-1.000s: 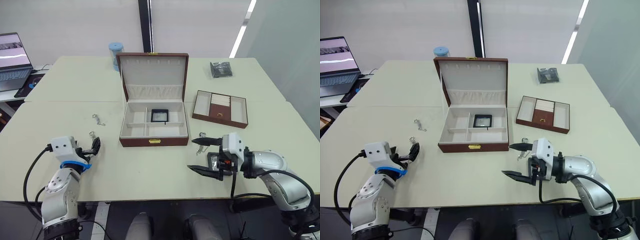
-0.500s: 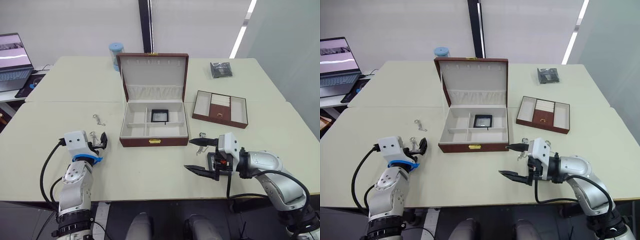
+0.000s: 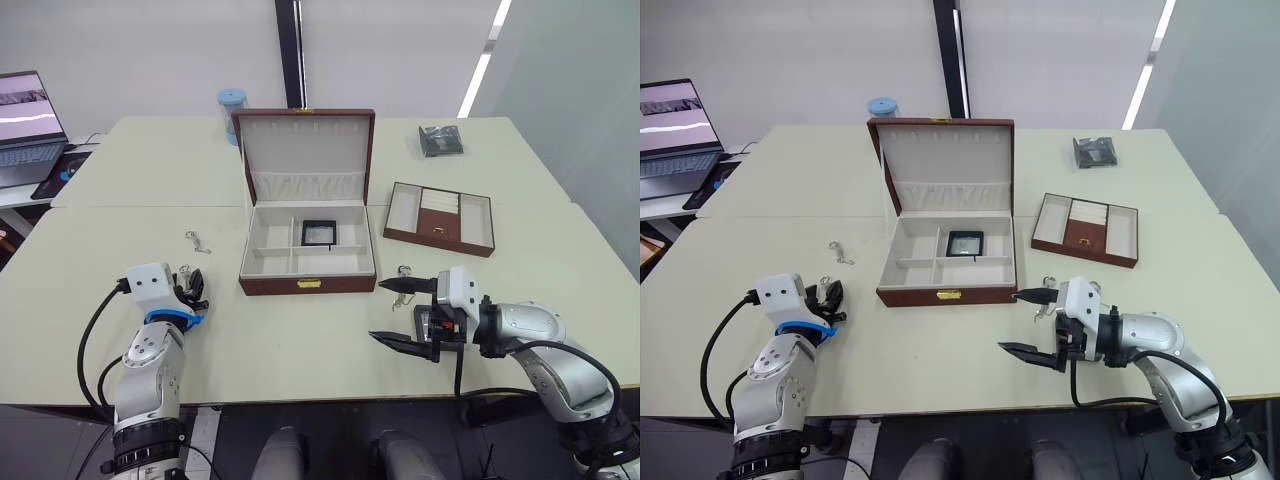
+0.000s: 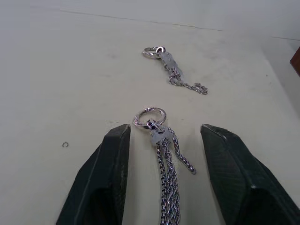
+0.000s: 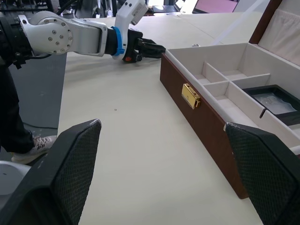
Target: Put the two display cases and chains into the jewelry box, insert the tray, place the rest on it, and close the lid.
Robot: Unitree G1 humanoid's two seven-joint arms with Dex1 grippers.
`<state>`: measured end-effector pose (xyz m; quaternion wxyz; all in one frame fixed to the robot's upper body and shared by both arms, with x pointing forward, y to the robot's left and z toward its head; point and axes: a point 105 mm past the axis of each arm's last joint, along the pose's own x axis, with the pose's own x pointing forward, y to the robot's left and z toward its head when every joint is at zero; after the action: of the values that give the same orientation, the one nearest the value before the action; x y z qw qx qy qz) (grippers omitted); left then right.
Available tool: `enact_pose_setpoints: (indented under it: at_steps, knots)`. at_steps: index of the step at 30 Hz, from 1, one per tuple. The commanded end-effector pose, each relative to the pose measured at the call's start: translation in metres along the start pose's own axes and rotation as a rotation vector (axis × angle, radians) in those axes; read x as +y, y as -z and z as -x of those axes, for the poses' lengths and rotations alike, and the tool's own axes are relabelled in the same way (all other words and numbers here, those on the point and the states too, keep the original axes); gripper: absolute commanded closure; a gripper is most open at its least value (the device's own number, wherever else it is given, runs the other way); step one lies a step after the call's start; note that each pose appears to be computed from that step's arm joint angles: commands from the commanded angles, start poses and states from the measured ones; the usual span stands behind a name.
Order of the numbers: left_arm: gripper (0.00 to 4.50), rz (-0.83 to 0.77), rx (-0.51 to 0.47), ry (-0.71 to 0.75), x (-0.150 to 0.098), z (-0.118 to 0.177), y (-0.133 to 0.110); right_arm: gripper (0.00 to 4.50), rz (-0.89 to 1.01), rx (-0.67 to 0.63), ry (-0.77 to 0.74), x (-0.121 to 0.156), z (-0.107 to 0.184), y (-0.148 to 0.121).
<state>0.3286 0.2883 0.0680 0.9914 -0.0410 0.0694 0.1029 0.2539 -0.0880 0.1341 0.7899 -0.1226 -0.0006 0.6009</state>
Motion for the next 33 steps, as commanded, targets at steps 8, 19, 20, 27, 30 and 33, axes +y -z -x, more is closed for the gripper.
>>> enact_pose_setpoints:
  at_steps: [8,19,20,27,30,33]
  knots:
    - [3.33,0.030,0.200,-0.037,0.007,0.005,0.041,0.00,0.011,-0.013,0.000,0.001,0.003,-0.004]
    - [3.51,0.049,0.237,-0.035,0.006,0.006,0.046,0.00,0.009,-0.014,0.000,0.001,0.002,-0.003]
    - [3.70,0.049,0.237,-0.035,0.005,0.006,0.046,0.00,0.008,-0.014,0.000,0.001,0.002,-0.003]
    - [4.41,0.042,0.217,-0.043,0.006,0.006,0.044,0.00,0.008,-0.016,0.001,0.001,0.002,-0.003]
    - [4.41,0.053,0.171,-0.049,0.010,0.006,0.037,0.00,0.009,-0.021,0.004,0.000,0.001,-0.004]
    - [4.41,0.081,0.086,-0.025,0.008,0.006,0.017,0.00,0.009,-0.032,0.004,0.000,0.001,-0.007]
